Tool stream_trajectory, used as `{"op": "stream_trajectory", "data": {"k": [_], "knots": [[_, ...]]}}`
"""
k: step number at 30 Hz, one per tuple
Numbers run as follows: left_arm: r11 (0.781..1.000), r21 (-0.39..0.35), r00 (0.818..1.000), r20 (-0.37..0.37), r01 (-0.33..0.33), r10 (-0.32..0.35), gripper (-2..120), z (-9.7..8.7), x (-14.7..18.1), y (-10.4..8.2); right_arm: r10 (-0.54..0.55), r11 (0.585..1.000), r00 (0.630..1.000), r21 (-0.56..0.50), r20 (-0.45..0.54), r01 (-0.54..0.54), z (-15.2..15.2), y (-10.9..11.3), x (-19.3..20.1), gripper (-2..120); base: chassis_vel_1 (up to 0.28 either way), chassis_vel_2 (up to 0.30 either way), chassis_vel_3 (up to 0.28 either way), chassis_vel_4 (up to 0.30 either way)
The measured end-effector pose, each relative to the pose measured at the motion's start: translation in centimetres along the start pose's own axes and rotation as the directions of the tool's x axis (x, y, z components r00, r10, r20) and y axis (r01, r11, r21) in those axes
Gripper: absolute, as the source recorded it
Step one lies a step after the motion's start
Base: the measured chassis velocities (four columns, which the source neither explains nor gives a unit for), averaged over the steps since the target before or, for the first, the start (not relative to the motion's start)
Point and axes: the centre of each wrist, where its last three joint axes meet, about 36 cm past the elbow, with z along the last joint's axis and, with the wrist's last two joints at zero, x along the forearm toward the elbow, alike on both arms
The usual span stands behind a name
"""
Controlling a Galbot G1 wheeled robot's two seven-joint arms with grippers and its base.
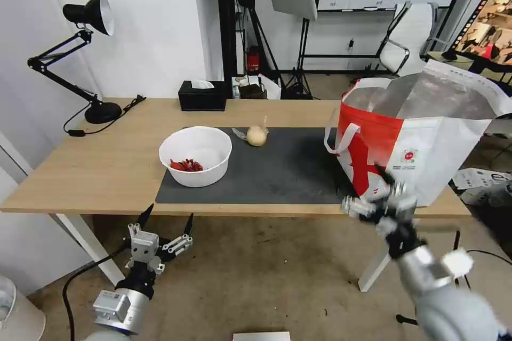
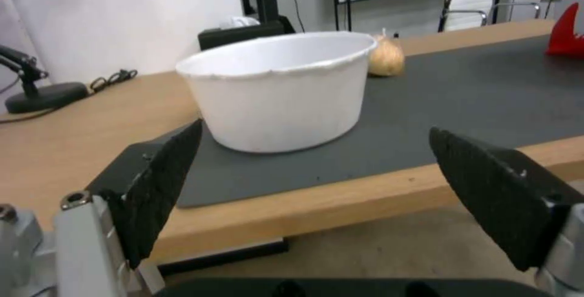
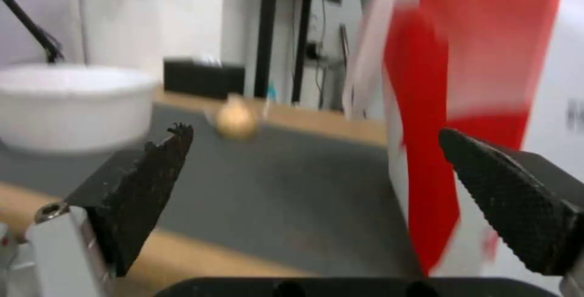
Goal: Pick up the trash from the table and place it into the takeout bag.
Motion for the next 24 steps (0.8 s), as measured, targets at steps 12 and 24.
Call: {"op": "stream_trajectory", "data": {"k": [12,24], "knots": [[1.000,0.013,0.999,-0.036,-0.007,0.007,100,1.2,0.0,-0.3,0.021,0.999,0.994,-0.044,-0.106,-0.026,2.1,1.3,1.3,100,0.000,0.000,0.000,0.000],[1.000,0.006,0.999,-0.048,-0.005,0.005,100,1.1,-0.1,0.0,0.011,0.998,0.991,-0.053,-0.132,-0.019,2.7,1.6,1.2,100,0.000,0.000,0.000,0.000]]}}
